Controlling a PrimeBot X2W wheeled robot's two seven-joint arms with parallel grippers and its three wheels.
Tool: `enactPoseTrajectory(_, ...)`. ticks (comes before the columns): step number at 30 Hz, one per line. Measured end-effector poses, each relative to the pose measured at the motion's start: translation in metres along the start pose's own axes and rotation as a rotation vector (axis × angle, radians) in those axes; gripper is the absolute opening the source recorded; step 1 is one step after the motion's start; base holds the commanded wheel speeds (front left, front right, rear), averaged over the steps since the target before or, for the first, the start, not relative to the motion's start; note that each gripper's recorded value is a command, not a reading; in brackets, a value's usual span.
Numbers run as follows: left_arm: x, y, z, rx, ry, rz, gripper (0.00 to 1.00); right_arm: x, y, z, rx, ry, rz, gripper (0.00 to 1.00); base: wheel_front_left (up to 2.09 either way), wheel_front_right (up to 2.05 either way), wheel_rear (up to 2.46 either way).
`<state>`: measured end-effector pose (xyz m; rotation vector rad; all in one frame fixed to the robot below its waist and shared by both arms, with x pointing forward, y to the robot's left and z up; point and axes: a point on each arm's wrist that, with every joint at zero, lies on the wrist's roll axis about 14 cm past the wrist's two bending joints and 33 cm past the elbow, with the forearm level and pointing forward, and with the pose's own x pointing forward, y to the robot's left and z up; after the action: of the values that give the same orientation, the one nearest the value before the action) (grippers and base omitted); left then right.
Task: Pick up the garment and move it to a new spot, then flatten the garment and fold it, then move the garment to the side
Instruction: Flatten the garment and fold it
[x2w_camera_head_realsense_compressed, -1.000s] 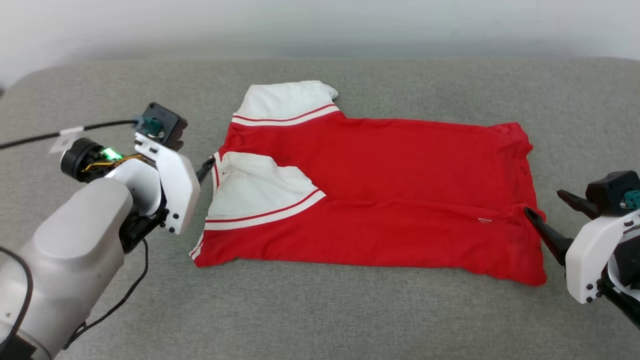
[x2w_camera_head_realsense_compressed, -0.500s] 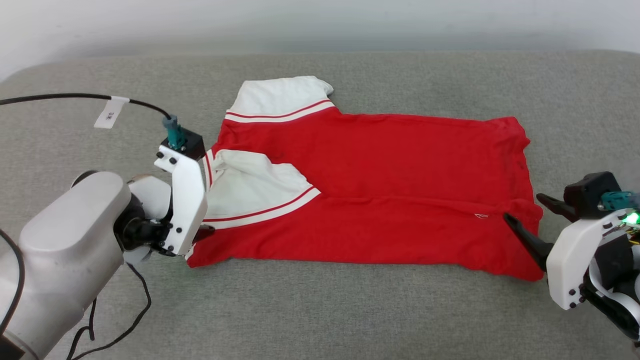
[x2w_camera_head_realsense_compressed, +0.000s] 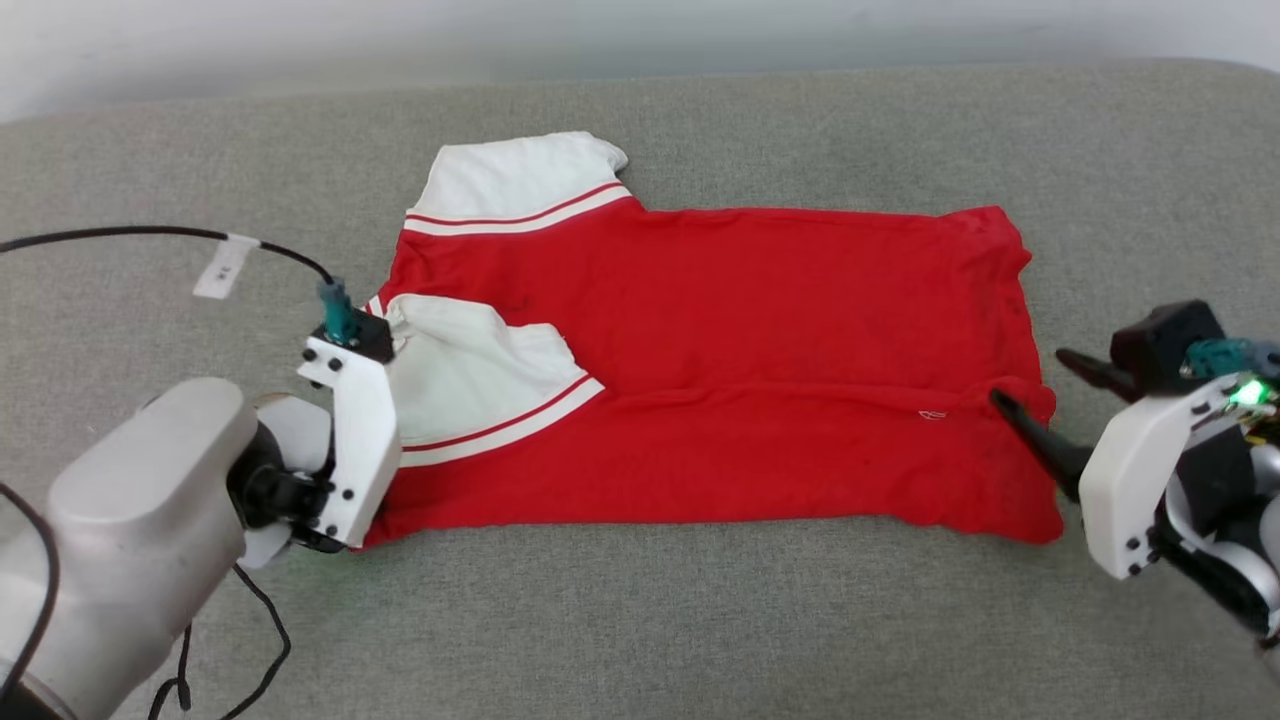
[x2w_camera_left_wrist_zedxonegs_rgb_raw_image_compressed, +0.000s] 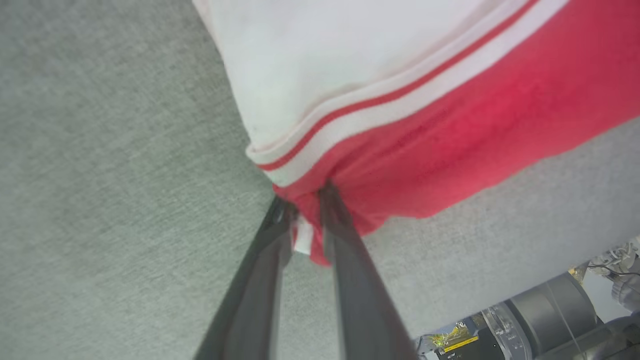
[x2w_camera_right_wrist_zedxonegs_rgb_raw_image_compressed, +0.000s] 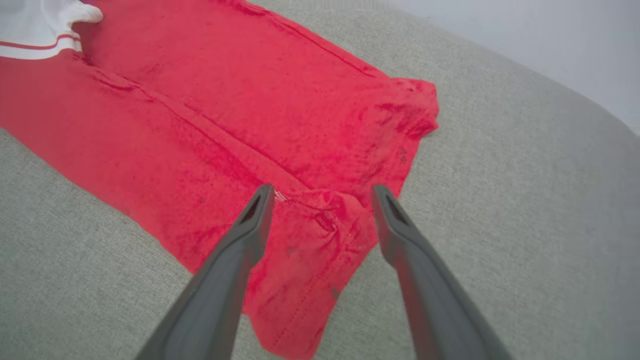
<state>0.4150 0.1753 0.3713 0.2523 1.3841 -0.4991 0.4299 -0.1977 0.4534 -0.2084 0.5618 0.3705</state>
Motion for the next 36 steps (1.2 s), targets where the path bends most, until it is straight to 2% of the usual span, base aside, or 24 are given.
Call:
enactPoseTrajectory(5,-0.02,-0.012,0.004,0.065,-0.073,0.011,0.0,-0.019,-0.023,0.032,-0.135,0.019,-0.04,1.0,0.0,0.0,0.0)
enactPoseTrajectory(11,-0.045,-0.017,0.01,0.136,-0.147,0.031,0.0,-0.039,-0.037,0.018,-0.21,0.261,-0.04,1.0,0.0,0.0,0.0)
enactPoseTrajectory(15,-0.047,-0.019,0.008,0.153,-0.155,0.029,0.0,-0.044,-0.044,-0.011,-0.157,0.453,-0.023,1.0,0.0,0.0,0.0)
enactPoseTrajectory(19,-0.044,-0.02,0.011,0.159,-0.162,0.019,0.0,-0.037,-0.044,-0.034,-0.058,0.561,0.001,1.0,0.0,0.0,0.0)
enactPoseTrajectory(28,-0.031,-0.017,0.013,0.17,-0.15,0.003,0.0,0.005,0.002,-0.092,0.109,0.647,0.112,1.0,0.0,0.0,0.0)
enactPoseTrajectory(34,-0.019,-0.01,0.007,0.16,-0.122,-0.003,0.0,0.019,0.011,-0.107,0.166,0.644,0.135,1.0,0.0,0.0,0.0)
enactPoseTrajectory(35,-0.018,-0.009,0.007,0.158,-0.12,-0.003,0.0,0.021,0.011,-0.108,0.169,0.635,0.134,0.19,0.0,0.0,0.0)
enactPoseTrajectory(36,-0.017,-0.008,0.006,0.156,-0.117,-0.002,0.0,0.021,0.01,-0.107,0.176,0.626,0.132,0.0,0.0,0.0,0.0)
